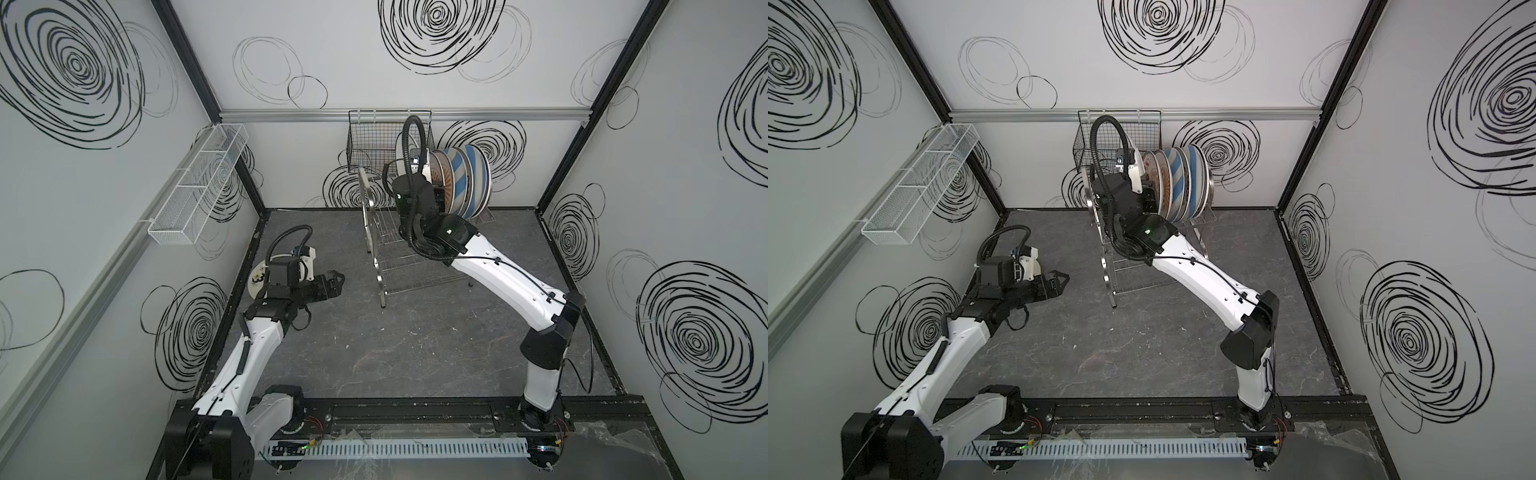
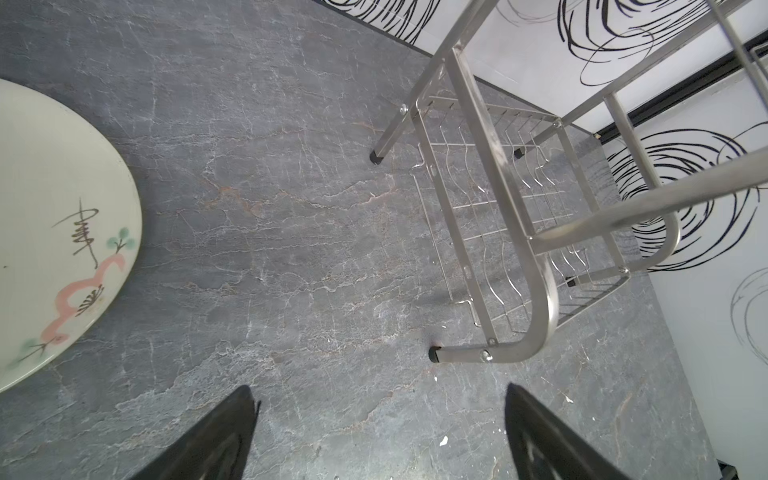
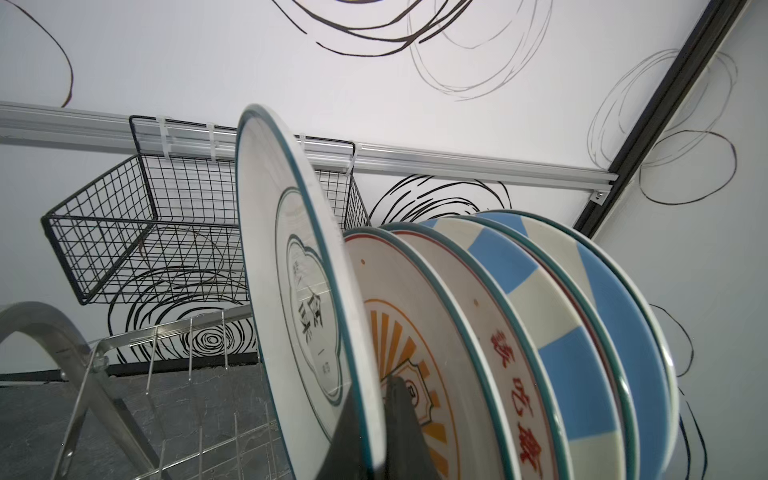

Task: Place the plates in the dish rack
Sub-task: 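Lower the white plate into a rack slot with the right gripper, then open the right gripper and withdraw it from the rack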

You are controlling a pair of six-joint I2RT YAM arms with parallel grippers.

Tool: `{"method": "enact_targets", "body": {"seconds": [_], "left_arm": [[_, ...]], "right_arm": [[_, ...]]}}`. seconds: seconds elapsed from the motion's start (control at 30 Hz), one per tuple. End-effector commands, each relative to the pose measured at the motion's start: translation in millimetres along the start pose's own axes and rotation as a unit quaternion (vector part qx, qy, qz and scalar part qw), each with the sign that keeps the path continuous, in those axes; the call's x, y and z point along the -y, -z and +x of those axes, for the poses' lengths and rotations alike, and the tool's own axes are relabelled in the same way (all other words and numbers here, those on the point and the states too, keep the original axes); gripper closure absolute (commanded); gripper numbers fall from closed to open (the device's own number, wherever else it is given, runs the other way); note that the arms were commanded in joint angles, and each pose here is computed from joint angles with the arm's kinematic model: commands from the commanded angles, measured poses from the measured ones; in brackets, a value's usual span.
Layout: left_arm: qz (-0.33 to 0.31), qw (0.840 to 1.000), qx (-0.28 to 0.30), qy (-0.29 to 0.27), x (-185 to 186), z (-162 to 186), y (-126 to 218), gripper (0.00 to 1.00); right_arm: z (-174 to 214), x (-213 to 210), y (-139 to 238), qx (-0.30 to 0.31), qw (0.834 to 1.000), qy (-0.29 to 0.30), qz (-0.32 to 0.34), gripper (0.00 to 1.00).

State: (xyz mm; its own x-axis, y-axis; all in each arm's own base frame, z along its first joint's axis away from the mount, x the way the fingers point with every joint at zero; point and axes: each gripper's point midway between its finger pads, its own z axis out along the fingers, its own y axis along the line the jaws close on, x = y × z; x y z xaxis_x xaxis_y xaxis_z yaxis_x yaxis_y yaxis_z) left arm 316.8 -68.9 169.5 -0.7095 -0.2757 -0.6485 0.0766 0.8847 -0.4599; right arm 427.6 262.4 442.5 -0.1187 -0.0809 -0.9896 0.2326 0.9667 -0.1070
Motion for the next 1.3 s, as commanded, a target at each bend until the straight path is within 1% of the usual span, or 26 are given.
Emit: {"method": "enact_targets", "body": {"seconds": [0.0,0.43,0.77,1.0,1.27], "left_arm": [[0.009,1.0,-0.008,-0.009,3.8,2.5,-1.7,0.04],[0.008,1.0,-0.01,-0.009,3.4,3.3,-2.0,0.04],[0.01,1.0,-0.01,-0.009,3.9,3.9,-2.6,0.04],[0.008,1.0,-0.01,-0.008,2.8,3.9,-2.8,0.04],[0.006,1.0,-0.005,-0.006,1.0,1.7,-1.5,0.04]], "right_arm": [[-20.0,11.5,1.4,0.018,0.999,-0.044,0.009,1.0],[-2.6,14.5,-7.6,0.0,0.999,-0.042,0.014,1.0],[8.5,13.8,0.0,-0.007,0.999,-0.047,-0.003,1.0],[6.0,15.1,5.6,-0.005,0.999,-0.045,-0.008,0.82],[-1.2,19.5,12.0,-0.001,0.999,-0.045,-0.014,0.75]]}}
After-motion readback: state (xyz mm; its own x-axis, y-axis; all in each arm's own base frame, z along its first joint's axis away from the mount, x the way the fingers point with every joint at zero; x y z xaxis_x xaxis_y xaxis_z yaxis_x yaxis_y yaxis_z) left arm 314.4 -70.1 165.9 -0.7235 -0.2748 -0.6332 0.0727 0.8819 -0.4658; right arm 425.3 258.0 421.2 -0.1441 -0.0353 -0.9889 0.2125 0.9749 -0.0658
